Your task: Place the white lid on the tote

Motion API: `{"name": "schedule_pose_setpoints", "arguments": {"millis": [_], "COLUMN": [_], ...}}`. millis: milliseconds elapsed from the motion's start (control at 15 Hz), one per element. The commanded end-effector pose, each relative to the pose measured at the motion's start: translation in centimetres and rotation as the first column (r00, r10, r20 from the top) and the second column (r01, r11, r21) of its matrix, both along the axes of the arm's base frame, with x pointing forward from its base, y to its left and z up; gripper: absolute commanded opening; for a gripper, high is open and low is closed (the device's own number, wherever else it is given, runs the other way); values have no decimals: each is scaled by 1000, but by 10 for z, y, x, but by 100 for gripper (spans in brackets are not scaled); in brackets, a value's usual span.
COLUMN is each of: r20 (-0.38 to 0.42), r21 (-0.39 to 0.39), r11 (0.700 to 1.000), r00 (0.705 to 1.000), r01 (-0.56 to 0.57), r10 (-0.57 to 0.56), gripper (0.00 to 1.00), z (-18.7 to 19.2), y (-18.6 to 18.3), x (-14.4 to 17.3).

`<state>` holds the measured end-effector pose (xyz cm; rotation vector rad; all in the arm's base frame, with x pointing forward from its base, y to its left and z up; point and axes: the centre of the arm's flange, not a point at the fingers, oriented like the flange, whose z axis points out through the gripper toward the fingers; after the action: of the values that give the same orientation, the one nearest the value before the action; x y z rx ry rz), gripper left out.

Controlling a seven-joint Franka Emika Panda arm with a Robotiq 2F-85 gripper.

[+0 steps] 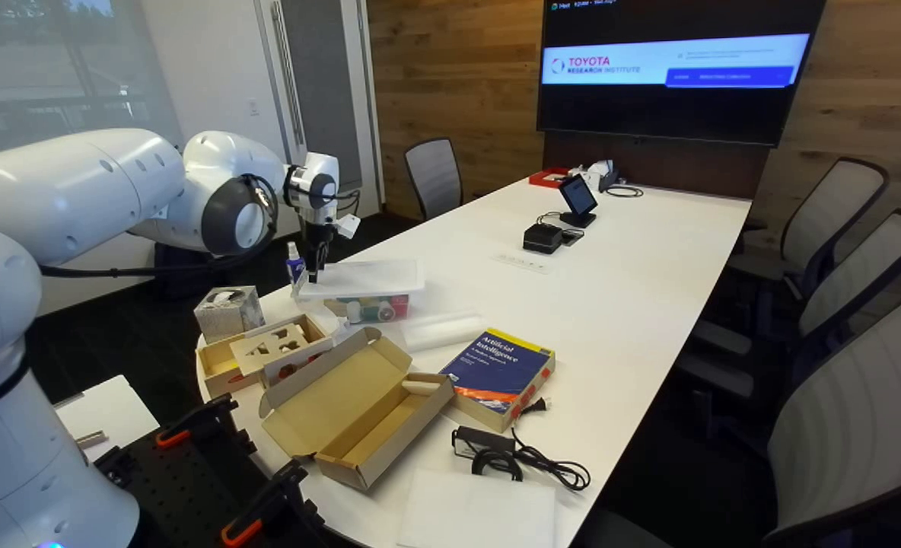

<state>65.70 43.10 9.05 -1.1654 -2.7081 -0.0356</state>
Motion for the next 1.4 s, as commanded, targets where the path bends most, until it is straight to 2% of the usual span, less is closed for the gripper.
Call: {"name": "schedule_pose_setpoints", "arguments": {"millis": [0,267,467,600,733,1000,1200,1333], "r20": [31,75,97,113,150,238,288,311], "r21": [39,69,55,15,-36,-88,-100,-99], "r11": [998,996,998,997,981,914,833,765], "r00": [998,996,995,991,971,900,817,750], "r01": [-53,-61,-17,70,192,395,545,636], "r10": [52,56,11,-71,-185,-366,-500,-584], "gripper": [100,100,100,100,100,100,100,100], "z": [-18,-12,4,21,37,36,9,-8], "y": [42,47,48,41,28,-19,-67,-103], "x": [60,63,66,63,64,79,96,105]}}
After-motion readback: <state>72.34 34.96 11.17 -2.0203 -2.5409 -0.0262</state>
